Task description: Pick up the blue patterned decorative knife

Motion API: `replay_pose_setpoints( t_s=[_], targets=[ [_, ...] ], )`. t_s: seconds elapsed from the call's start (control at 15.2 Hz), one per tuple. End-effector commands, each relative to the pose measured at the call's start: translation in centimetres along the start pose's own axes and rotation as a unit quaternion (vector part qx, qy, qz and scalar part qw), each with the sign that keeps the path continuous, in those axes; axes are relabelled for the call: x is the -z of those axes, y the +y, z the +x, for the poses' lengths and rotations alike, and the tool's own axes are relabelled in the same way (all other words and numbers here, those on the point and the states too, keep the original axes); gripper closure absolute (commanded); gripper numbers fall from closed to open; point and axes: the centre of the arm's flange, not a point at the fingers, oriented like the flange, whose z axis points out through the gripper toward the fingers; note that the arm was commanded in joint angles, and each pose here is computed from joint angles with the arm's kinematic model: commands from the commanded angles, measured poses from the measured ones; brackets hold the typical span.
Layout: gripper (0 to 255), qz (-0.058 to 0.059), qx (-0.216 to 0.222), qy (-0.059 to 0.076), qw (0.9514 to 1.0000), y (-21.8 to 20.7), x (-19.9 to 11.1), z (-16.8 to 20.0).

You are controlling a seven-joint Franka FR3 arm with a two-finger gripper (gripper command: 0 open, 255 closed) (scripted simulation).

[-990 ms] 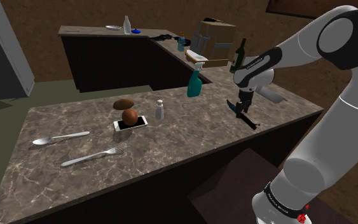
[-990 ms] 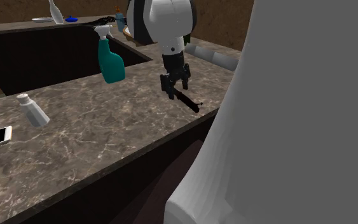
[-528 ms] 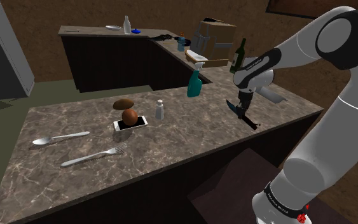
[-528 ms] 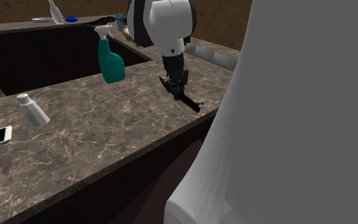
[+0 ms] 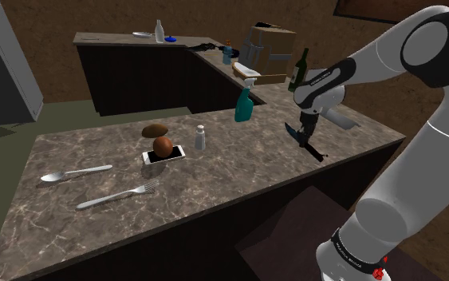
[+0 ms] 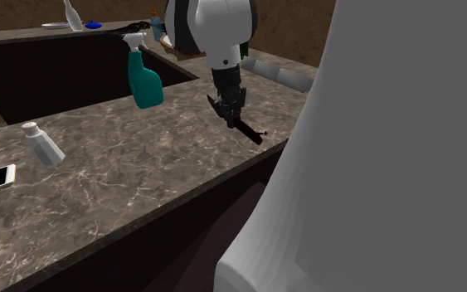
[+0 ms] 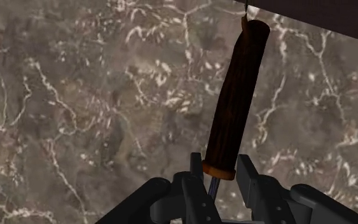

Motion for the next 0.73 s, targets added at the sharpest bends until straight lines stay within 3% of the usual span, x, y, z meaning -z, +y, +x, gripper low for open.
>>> replay_pose_setpoints(
  t_s=[0.0,0.66],
  targets=[
    [255,0.0,0.0,0.0,1.0,0.0,1.0,-0.1],
    [255,0.0,0.0,0.0,1.0,0.0,6.2,-1.0]
  ],
)
